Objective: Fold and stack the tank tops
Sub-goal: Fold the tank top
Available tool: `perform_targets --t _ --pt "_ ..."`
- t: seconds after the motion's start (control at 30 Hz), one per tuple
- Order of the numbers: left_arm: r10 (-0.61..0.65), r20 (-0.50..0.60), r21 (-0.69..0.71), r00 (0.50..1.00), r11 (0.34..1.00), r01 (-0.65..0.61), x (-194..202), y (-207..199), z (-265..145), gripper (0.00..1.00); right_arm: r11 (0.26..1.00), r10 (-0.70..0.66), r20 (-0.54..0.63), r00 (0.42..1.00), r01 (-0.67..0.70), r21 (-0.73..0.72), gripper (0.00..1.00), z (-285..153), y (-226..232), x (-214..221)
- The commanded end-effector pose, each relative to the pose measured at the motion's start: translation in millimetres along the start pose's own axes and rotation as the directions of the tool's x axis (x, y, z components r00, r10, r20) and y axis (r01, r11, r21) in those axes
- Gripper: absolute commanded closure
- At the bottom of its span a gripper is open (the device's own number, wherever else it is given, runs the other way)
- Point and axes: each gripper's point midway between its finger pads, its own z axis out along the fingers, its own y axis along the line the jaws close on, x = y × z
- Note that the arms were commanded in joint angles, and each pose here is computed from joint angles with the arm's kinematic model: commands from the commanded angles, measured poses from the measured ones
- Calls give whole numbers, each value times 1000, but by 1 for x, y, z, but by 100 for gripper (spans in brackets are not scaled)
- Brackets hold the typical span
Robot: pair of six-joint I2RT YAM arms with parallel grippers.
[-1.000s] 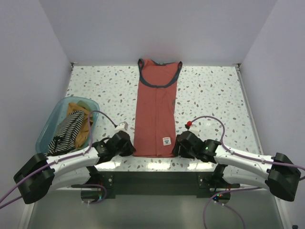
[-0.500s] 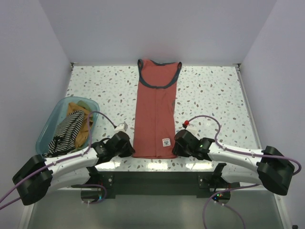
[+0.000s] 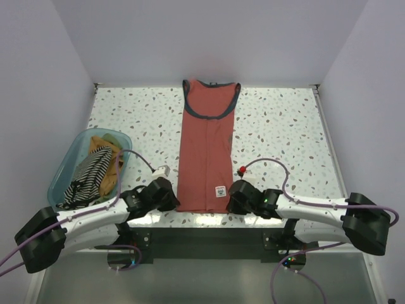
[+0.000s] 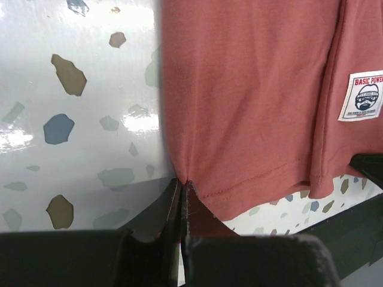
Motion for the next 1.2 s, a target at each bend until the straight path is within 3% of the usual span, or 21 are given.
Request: perform_targets --t 0.0,0.03,0.07,0.13,0.27,0.63,0.83,1.17 --pt "14 -147 -116 989 993 -32 42 39 -5 100 998 -28 -44 999 31 61 80 3 -17 24" --pt "16 -153 -114 988 993 -34 44 38 -6 100 996 -32 -51 998 36 80 83 1 -22 26" --pt "12 -153 -107 988 994 -28 45 37 -7 100 995 -32 -52 998 37 88 94 -2 -24 27" --pt "19 -168 -98 986 995 -36 49 34 -11 100 992 -49 -61 997 56 115 100 -10 -33 29" --pt "30 -175 -59 984 997 -41 50 22 -22 100 997 -48 -30 998 49 60 100 -35 -27 20" --pt "48 -199 -12 979 999 -51 61 -9 -56 100 990 -141 -76 987 139 -29 100 -64 21 48" --pt "94 -15 -39 995 995 -94 3 -39 -69 100 990 -142 65 988 142 5 100 -83 42 -14" --pt "82 172 -126 982 990 -61 -112 -58 -31 100 984 -176 154 972 170 50 100 -46 58 -121"
